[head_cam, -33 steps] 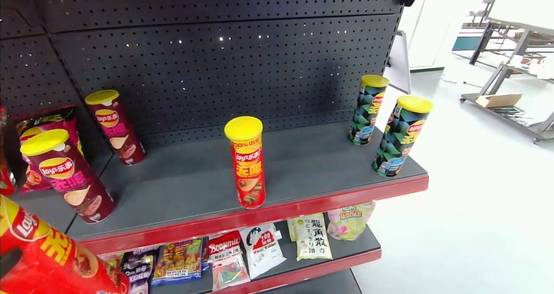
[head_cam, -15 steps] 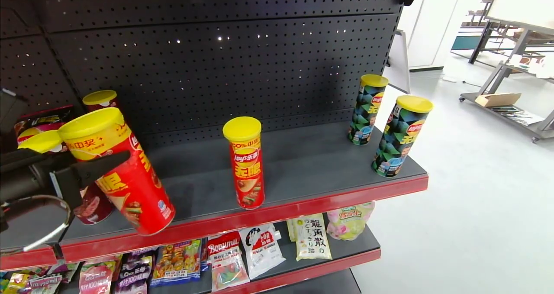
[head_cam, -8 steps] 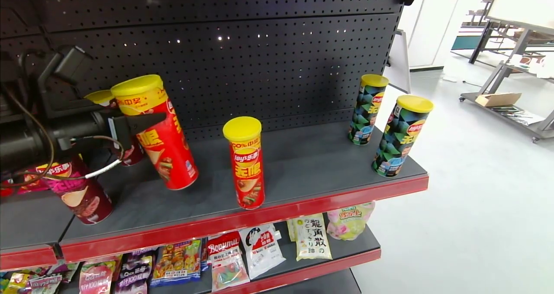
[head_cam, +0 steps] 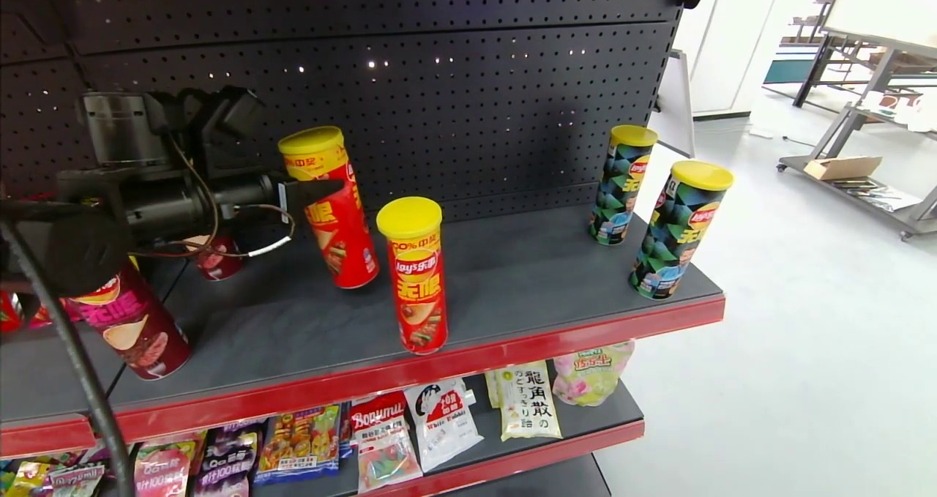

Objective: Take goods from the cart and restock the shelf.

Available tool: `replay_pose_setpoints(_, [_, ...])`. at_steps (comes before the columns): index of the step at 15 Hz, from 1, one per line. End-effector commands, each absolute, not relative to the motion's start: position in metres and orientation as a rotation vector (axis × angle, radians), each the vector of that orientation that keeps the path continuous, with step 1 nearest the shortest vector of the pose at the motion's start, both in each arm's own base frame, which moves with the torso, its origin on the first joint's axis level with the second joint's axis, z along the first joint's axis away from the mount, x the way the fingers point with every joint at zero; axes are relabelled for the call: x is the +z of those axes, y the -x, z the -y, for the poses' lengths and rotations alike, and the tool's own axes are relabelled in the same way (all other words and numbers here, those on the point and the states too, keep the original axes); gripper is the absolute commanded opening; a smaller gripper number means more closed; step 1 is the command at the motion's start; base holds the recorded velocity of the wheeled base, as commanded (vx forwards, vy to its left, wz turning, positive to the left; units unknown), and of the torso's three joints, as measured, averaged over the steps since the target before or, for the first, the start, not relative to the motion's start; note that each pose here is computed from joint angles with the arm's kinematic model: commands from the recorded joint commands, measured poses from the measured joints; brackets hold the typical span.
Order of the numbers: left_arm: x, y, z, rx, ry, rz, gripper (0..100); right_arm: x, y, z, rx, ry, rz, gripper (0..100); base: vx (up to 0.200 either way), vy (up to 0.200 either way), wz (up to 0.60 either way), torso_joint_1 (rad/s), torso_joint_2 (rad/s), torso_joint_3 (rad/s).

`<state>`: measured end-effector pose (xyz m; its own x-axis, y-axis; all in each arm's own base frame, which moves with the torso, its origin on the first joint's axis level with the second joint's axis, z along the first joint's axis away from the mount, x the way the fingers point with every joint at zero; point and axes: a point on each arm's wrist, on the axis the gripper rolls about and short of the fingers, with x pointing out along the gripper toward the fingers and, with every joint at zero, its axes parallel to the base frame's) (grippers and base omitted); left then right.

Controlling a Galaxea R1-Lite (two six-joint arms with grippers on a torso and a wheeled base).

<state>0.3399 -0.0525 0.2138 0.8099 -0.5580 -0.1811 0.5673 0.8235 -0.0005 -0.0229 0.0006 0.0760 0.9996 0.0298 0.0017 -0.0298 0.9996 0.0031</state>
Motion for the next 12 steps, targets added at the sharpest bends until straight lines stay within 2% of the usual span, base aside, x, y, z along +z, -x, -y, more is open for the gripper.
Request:
replay_pose_setpoints(1, [0.195, -0.363, 0.062, -0.644, -0.049, -0.208, 0, 0.076, 0.023, -0.001, 0.031, -0.003, 0.000, 100, 0.000, 0.000, 0.00, 0.000, 0.00, 0.000])
replay_pose_setpoints(5, [0.187, -0.383, 0.086, -0.712, -0.106, -0.175, 0, 0.076, 0.023, -0.001, 0.031, -0.003, 0.000, 100, 0.000, 0.000, 0.00, 0.000, 0.00, 0.000])
replay_pose_setpoints(12, [0.183, -0.402, 0.105, -0.745, -0.118, -0.147, 0, 0.076, 0.023, -0.001, 0.031, -0.003, 0.000, 100, 0.000, 0.000, 0.00, 0.000, 0.00, 0.000])
